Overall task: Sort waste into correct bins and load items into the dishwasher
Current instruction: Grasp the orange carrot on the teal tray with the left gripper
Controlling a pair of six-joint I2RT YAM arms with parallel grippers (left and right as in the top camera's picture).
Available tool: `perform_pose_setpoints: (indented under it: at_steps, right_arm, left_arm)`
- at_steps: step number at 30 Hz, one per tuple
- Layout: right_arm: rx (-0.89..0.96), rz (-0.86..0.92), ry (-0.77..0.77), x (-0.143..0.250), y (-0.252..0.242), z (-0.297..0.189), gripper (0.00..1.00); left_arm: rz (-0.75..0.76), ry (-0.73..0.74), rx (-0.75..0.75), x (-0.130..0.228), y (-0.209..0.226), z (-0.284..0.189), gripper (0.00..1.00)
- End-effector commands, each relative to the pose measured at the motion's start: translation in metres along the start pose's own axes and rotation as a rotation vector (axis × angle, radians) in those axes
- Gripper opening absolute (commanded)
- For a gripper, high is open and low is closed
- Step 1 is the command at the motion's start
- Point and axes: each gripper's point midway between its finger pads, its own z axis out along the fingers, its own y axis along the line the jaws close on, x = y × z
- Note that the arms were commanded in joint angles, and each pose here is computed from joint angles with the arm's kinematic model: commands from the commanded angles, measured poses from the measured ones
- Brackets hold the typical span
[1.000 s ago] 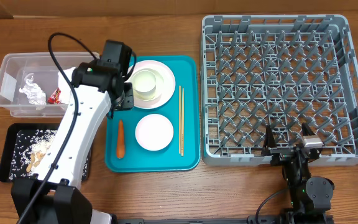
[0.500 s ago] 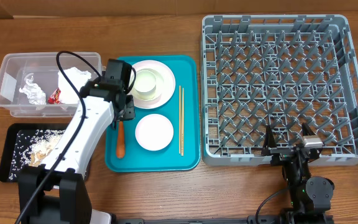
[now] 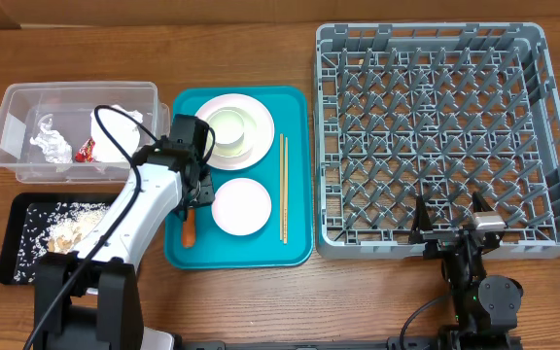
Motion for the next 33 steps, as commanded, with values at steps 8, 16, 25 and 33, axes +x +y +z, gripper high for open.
perform_pose_setpoints:
  at_steps: [8,16,25,33]
  right_arm:
    - [-0.002,-0.001,-0.007,0.001,0.0,0.0,1.0]
    - [-0.002,-0.001,-0.007,0.001,0.0,0.0,1.0]
    - [-0.002,-0.001,-0.007,0.001,0.0,0.0,1.0]
    - [-0.002,-0.001,-0.007,0.001,0.0,0.0,1.0]
  left_arm:
    - [-0.082,0.018,-0.001,0.022,0.005,0.024,0.45]
    - [-0.082,0.017,-0.008,0.033,0.008,0.038,0.39]
    - [-0.062,0.02,-0.009,0.035,0.009,0.04,0.2]
    - [-0.062,0.021,-0.01,0.024,0.007,0.025,0.05]
